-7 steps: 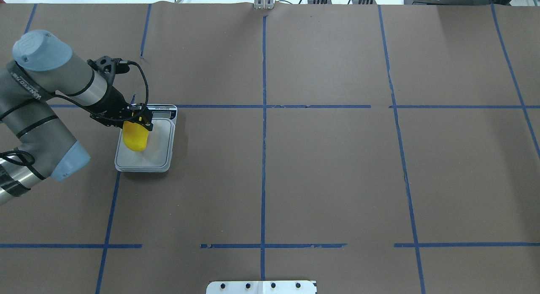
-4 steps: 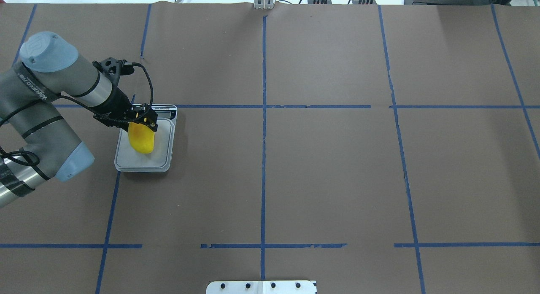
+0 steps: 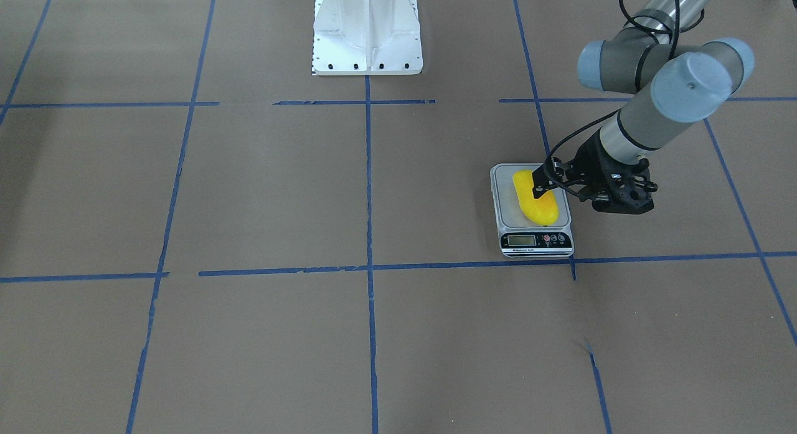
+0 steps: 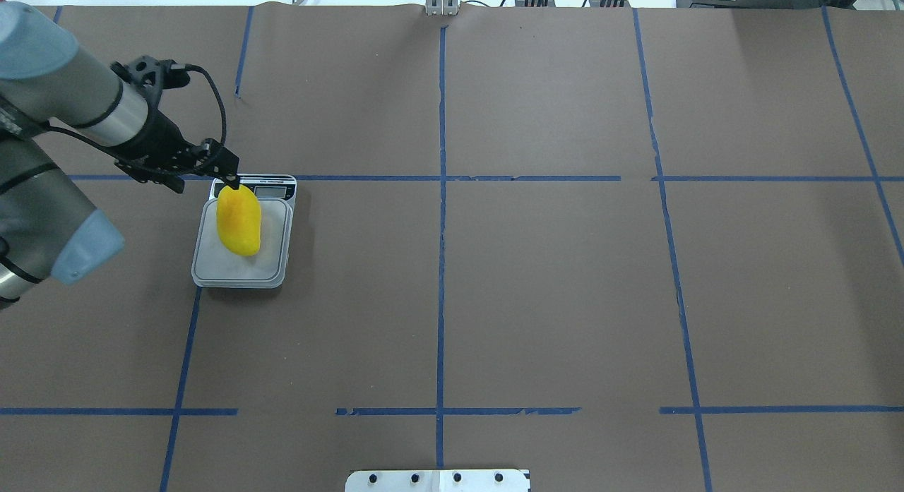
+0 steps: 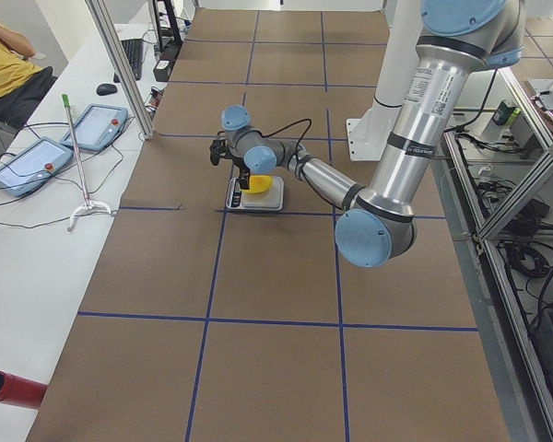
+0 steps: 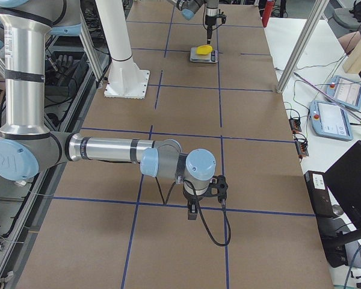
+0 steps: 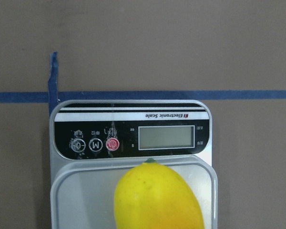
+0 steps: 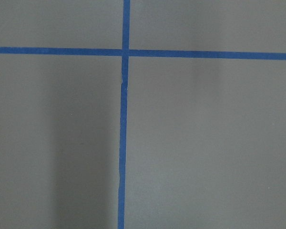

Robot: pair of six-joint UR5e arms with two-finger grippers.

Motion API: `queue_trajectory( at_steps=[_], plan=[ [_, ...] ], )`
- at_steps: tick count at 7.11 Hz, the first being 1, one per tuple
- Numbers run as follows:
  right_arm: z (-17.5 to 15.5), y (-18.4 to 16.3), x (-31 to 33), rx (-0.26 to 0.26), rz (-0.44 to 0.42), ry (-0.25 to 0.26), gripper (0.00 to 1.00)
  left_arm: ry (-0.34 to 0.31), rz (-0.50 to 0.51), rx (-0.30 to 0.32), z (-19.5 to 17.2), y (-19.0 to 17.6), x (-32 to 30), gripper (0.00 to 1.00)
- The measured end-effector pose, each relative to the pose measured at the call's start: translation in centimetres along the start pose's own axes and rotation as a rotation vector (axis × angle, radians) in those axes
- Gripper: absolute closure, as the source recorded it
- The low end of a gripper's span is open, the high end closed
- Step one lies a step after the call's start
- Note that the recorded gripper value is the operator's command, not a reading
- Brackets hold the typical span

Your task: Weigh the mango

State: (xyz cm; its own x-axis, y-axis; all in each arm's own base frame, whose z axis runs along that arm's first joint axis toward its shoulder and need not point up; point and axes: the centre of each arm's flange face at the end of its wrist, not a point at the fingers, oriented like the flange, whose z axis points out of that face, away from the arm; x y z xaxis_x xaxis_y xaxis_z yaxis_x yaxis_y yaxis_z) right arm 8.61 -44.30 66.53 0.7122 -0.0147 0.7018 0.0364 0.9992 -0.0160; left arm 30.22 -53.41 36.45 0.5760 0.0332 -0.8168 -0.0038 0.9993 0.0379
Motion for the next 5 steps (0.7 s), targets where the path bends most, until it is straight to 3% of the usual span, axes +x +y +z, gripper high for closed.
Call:
queue_trajectory(
  at_steps=[2,5],
  plan=[
    [0.0,0.0,0.0,0.001,-0.001,0.0,0.0,-0.08,0.061,0.036,-7.2,-0.8,-6.4,0.0],
    [0.0,0.0,0.0,0.001,-0.001,0.0,0.0,-0.187,0.156,0.07,-14.4,3.1,-23.9,0.0]
  ],
)
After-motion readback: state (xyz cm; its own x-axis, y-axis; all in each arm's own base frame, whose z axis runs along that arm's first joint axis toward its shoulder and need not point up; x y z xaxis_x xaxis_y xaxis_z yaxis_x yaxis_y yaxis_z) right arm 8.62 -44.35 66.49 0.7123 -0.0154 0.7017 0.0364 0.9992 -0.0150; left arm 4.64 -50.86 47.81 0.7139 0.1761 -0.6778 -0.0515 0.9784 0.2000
